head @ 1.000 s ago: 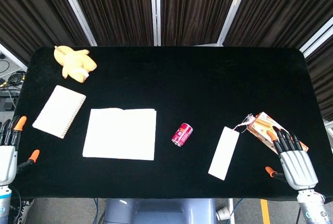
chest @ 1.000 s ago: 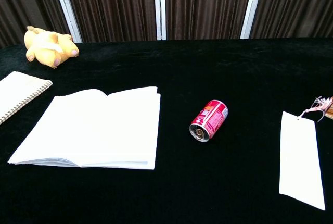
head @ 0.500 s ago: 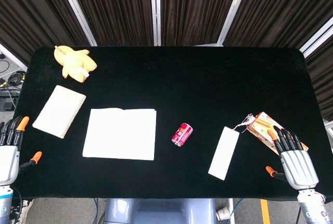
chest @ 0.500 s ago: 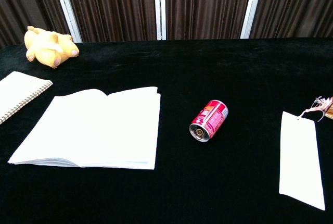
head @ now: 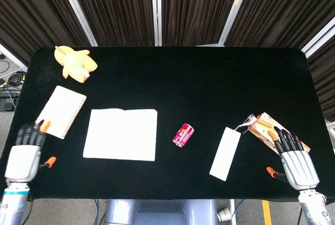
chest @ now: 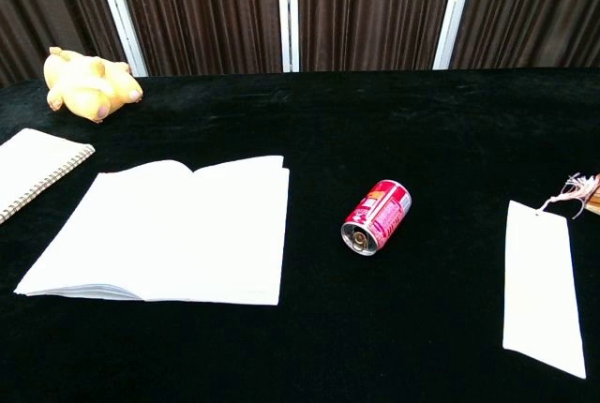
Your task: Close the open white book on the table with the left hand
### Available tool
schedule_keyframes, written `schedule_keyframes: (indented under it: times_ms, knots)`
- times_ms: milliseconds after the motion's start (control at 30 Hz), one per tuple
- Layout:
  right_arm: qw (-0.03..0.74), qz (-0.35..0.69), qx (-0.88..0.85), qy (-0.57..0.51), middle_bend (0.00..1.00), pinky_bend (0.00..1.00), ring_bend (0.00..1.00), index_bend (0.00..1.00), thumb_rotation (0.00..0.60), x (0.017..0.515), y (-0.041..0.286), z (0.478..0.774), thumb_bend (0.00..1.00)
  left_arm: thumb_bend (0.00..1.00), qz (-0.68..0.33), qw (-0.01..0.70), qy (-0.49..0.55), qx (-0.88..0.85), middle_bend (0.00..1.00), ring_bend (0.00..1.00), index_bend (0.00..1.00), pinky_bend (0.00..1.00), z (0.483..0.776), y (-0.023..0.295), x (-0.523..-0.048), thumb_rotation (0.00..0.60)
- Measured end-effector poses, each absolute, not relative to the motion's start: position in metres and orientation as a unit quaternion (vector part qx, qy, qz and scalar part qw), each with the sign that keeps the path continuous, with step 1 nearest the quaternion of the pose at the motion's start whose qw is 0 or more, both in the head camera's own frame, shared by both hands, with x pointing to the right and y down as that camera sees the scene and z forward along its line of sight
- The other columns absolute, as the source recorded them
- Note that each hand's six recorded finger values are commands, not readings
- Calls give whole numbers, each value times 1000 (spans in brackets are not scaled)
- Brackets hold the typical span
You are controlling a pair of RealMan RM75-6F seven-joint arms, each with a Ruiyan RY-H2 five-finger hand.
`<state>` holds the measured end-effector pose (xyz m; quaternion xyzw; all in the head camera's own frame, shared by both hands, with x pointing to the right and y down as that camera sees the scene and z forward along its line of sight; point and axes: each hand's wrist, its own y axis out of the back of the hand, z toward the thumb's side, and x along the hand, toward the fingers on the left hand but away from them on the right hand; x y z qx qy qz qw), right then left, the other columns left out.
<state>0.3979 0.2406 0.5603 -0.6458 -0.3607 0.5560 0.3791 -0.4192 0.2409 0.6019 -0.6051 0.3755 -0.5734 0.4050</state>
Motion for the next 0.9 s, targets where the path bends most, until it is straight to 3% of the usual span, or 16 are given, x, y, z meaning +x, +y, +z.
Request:
schedule_keyframes:
  times_ms: [433,900]
  knots:
    - [377,552,-647,-368,0,0,0,32,600,399,239,557,35,89,-580,415,294,-636,0,0,0,0,663,245,-369,600]
    - [375,548,-648,-374,0,0,0,32,600,400,237,554,35,98,-577,420,262,-649,0,0,0,0,696,245,-332,600]
